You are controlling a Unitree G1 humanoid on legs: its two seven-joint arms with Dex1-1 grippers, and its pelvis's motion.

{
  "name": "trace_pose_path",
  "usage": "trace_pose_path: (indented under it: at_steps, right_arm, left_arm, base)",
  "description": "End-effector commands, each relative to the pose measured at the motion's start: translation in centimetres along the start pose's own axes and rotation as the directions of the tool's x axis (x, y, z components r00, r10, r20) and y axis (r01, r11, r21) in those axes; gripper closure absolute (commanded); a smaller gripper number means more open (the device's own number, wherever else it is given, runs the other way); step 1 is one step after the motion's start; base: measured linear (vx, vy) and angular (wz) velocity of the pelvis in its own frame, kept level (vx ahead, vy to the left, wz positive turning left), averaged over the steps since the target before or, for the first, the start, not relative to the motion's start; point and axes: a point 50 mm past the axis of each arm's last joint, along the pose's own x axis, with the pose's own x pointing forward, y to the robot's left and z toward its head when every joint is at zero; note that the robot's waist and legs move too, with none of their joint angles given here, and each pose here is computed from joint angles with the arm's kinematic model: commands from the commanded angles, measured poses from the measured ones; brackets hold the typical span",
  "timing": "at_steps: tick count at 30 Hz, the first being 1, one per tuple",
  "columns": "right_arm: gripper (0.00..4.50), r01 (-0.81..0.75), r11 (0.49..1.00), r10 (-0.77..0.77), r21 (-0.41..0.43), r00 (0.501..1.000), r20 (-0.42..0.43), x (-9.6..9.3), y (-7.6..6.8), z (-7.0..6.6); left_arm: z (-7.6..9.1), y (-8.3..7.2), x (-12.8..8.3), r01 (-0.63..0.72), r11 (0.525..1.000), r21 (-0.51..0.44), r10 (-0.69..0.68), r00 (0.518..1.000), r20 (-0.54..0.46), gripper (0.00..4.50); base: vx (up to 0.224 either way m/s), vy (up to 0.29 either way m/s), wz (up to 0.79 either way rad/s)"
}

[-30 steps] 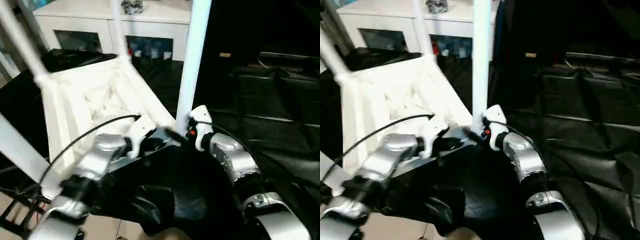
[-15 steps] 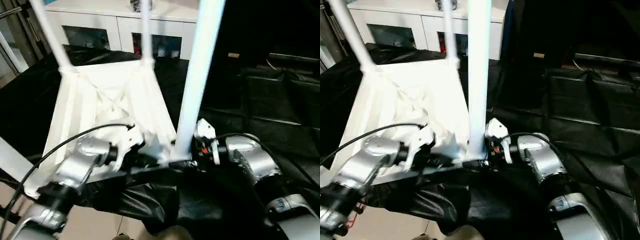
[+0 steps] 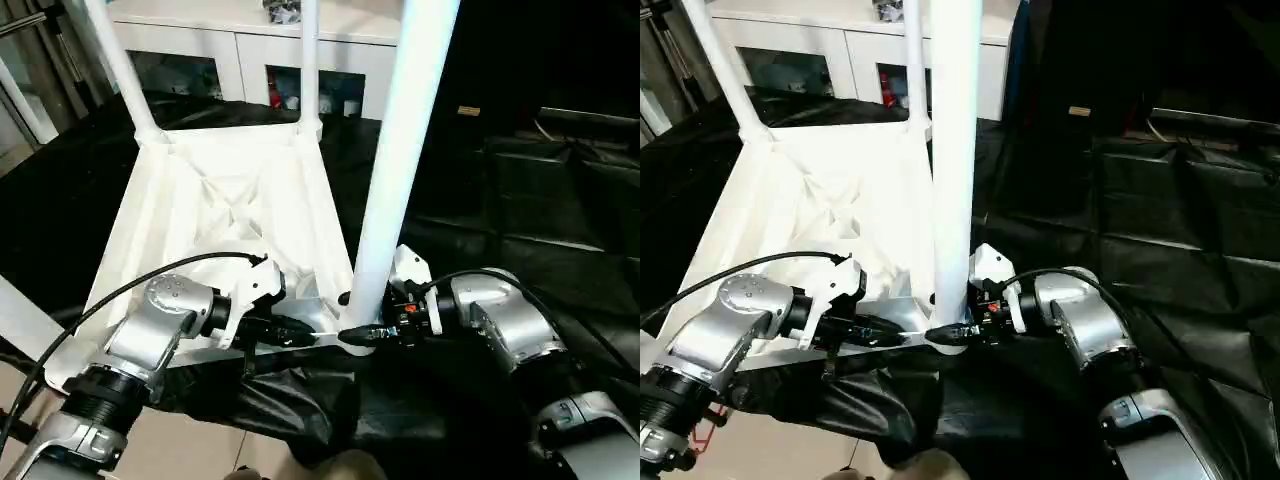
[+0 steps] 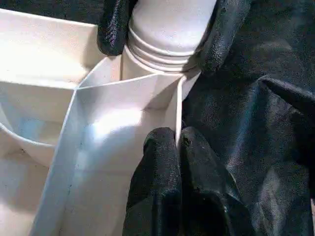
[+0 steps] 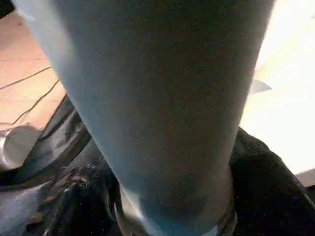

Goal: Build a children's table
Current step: Rotate leg to tighten

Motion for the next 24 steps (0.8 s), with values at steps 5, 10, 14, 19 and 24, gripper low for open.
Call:
trace_pose_path:
  at_steps: [5, 10, 14, 19, 24]
  right_arm:
    - [1.79, 0.272, 0.956, -0.276, 0.106, 0.961, 0.023, 2.8, -1.0, -0.9]
    - [1.8, 0.462, 0.864, -0.47, 0.201, 0.883, -0.011, 4.9, -1.9, -1.1]
    - [1.8, 0.56, 0.787, -0.571, 0.258, 0.82, -0.038, 6.6, -2.3, -0.8]
    - [1.08, 0.528, 0.817, -0.549, 0.232, 0.835, 0.031, 7.8, -2.2, 0.6]
    - [0.62, 0.479, 0.864, -0.49, 0.154, 0.871, 0.043, 6.5, -2.4, 0.8]
  left_arm:
    - [2.9, 1.9, 2.3, -0.2, 0.98, 0.009, 0.198, 0.975, 0.103, 4.5]
    - [3.9, 2.7, 4.5, -0.307, 0.951, -0.024, 0.308, 0.945, 0.109, 4.5]
    - [4.7, 2.9, 6.2, -0.376, 0.925, -0.054, 0.38, 0.918, 0.113, 4.5]
    - [5.2, 2.5, 7.0, -0.352, 0.936, -0.009, 0.35, 0.929, 0.123, 4.5]
    - [4.5, 1.9, 5.9, -0.275, 0.961, 0.03, 0.269, 0.954, 0.134, 4.5]
  base:
    - [0.0, 0.0, 0.0]
    - [0.0, 0.0, 0.0]
    - [0.0, 0.0, 0.0]
    - [0.0, 0.0, 0.0]
    - [0.0, 0.0, 0.0]
